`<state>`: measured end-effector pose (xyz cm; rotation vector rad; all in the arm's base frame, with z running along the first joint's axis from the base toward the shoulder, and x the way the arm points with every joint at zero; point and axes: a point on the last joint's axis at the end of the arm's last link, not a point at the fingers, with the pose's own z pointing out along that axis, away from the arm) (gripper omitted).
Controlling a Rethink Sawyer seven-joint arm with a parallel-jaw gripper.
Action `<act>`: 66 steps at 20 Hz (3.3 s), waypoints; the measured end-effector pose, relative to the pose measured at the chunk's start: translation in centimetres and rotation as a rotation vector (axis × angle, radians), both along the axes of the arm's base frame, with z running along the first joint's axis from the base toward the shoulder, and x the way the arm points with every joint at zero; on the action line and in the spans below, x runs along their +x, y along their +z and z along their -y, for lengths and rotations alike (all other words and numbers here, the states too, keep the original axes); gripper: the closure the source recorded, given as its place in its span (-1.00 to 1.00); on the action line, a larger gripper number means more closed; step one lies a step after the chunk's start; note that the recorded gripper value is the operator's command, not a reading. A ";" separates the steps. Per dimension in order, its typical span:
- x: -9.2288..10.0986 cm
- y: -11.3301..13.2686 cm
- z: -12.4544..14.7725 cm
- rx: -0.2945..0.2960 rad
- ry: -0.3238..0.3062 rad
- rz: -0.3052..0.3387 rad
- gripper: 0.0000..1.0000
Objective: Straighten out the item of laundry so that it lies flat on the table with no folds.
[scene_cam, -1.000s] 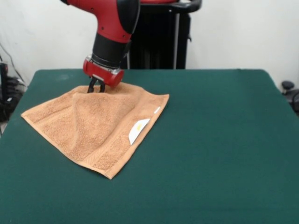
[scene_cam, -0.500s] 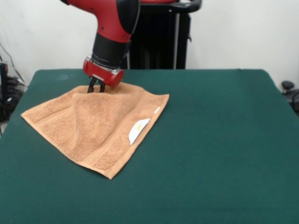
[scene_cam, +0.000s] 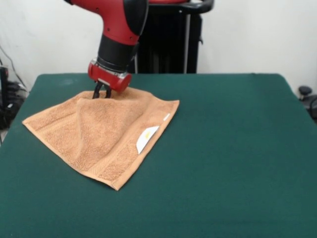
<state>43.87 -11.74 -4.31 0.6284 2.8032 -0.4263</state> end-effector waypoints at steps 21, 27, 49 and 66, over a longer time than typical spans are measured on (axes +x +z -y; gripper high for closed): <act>0.4 4.8 -0.6 0.097 -0.023 0.047 -1.00; 0.6 5.9 -1.2 0.110 -0.027 0.047 -1.00; -0.2 8.1 -1.1 0.168 -0.048 0.044 -1.00; -4.0 6.1 -6.4 0.210 0.021 -0.031 -1.00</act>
